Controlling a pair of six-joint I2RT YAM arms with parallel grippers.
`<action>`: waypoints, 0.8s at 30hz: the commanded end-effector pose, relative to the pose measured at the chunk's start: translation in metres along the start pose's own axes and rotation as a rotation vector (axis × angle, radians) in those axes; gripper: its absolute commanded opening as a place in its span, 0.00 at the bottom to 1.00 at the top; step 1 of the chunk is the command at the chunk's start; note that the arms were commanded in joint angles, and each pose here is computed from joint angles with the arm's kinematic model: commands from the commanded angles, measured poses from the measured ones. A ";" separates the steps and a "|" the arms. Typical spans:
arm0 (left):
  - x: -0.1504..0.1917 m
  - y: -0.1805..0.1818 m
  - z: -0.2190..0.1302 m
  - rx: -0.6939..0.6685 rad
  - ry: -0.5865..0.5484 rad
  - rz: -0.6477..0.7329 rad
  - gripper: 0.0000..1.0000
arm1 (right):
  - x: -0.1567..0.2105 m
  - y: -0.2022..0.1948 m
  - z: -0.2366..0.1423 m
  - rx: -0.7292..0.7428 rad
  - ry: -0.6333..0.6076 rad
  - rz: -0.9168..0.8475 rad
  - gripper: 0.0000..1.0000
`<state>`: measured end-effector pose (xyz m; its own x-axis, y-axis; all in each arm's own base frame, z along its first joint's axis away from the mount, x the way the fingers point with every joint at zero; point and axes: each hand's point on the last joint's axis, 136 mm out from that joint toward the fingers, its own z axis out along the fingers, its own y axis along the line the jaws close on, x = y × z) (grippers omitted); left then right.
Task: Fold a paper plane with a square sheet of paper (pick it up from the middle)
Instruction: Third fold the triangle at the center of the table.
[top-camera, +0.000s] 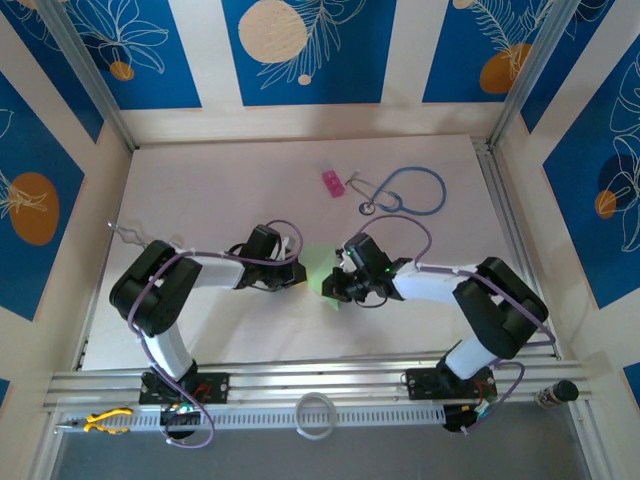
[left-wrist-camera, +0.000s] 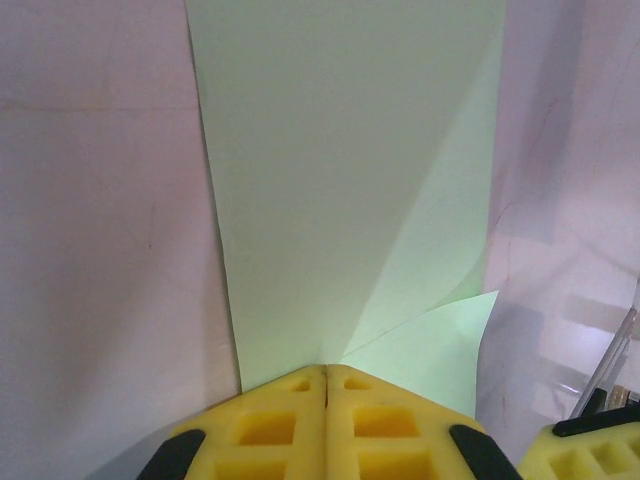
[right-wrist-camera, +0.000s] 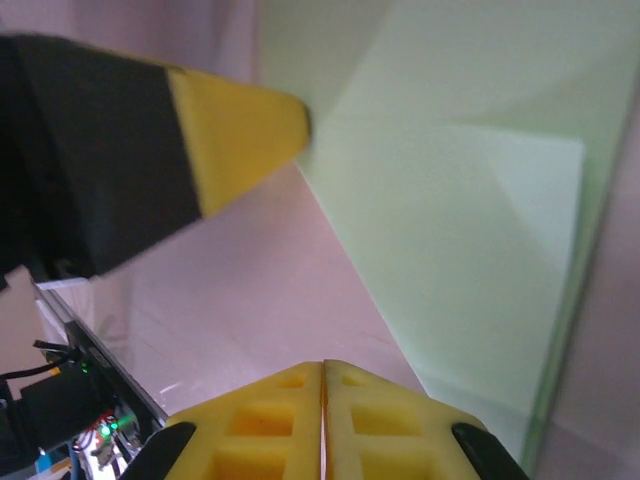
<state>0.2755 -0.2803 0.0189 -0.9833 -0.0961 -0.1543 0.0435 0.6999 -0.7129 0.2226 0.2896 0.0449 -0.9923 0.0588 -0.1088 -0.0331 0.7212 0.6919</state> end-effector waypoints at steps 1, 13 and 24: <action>0.021 0.032 0.006 -0.112 0.061 -0.054 0.00 | -0.006 0.004 0.010 -0.021 0.039 0.002 0.10; 0.021 0.034 0.006 -0.118 0.061 -0.067 0.00 | 0.031 -0.047 0.015 0.053 0.082 0.101 0.11; 0.022 0.034 0.005 -0.106 0.052 -0.100 0.00 | 0.033 -0.047 -0.014 0.090 0.013 0.066 0.12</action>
<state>0.2756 -0.2804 0.0186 -0.9838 -0.1041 -0.1462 0.0322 0.6988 -0.7146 0.1944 0.2586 0.0171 -0.9937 0.0982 -0.0548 0.0363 0.7413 0.6702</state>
